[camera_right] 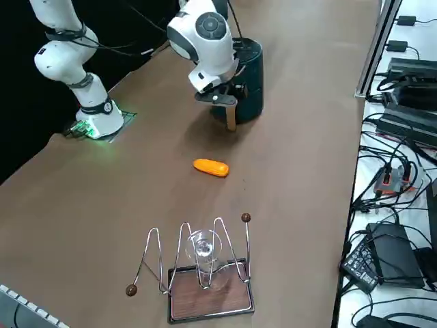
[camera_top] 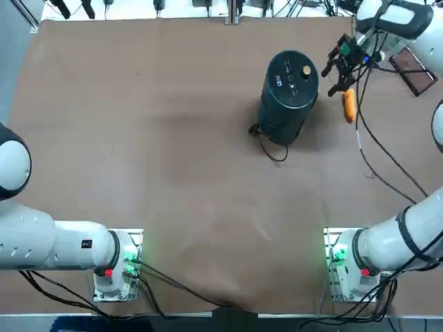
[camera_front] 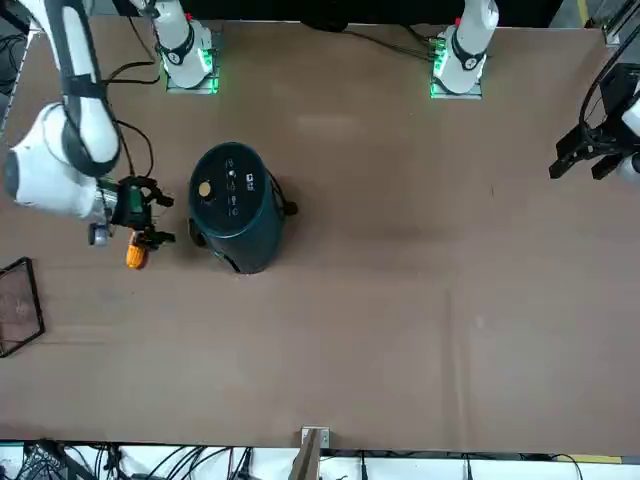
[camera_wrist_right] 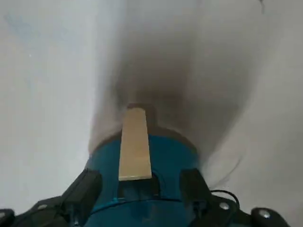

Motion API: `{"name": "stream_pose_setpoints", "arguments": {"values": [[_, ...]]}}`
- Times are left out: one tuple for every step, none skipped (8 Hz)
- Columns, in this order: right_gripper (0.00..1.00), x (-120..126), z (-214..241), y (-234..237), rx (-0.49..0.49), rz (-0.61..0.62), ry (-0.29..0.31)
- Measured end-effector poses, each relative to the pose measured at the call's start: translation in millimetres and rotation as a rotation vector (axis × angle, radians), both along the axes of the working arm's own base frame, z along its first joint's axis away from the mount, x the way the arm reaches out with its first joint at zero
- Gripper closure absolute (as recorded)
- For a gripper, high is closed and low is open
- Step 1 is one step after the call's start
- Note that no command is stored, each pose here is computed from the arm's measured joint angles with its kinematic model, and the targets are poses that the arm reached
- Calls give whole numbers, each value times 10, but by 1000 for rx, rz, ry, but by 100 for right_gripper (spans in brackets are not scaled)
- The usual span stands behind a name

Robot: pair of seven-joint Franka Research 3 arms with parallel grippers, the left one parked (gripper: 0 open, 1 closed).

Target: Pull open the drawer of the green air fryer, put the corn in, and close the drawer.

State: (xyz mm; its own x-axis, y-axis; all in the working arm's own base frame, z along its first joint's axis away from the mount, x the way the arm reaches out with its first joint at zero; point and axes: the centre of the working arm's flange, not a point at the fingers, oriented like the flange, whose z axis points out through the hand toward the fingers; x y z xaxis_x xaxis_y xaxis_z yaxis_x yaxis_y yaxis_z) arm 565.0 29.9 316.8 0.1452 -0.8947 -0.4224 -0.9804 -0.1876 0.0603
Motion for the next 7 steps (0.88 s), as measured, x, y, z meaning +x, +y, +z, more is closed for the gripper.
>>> {"name": "stream_pose_setpoints", "arguments": {"values": [[0, -16, -33, 59, -6, 6, -6], [0, -26, -65, 104, -14, 9, -17], [0, -37, -101, 128, -22, 8, -30], [0, -52, -132, 146, -28, 8, -35], [0, -61, -154, 158, -31, 9, -37], [0, -70, -176, 181, -34, 12, -42], [0, -81, -199, 227, -38, 18, -46]]}}
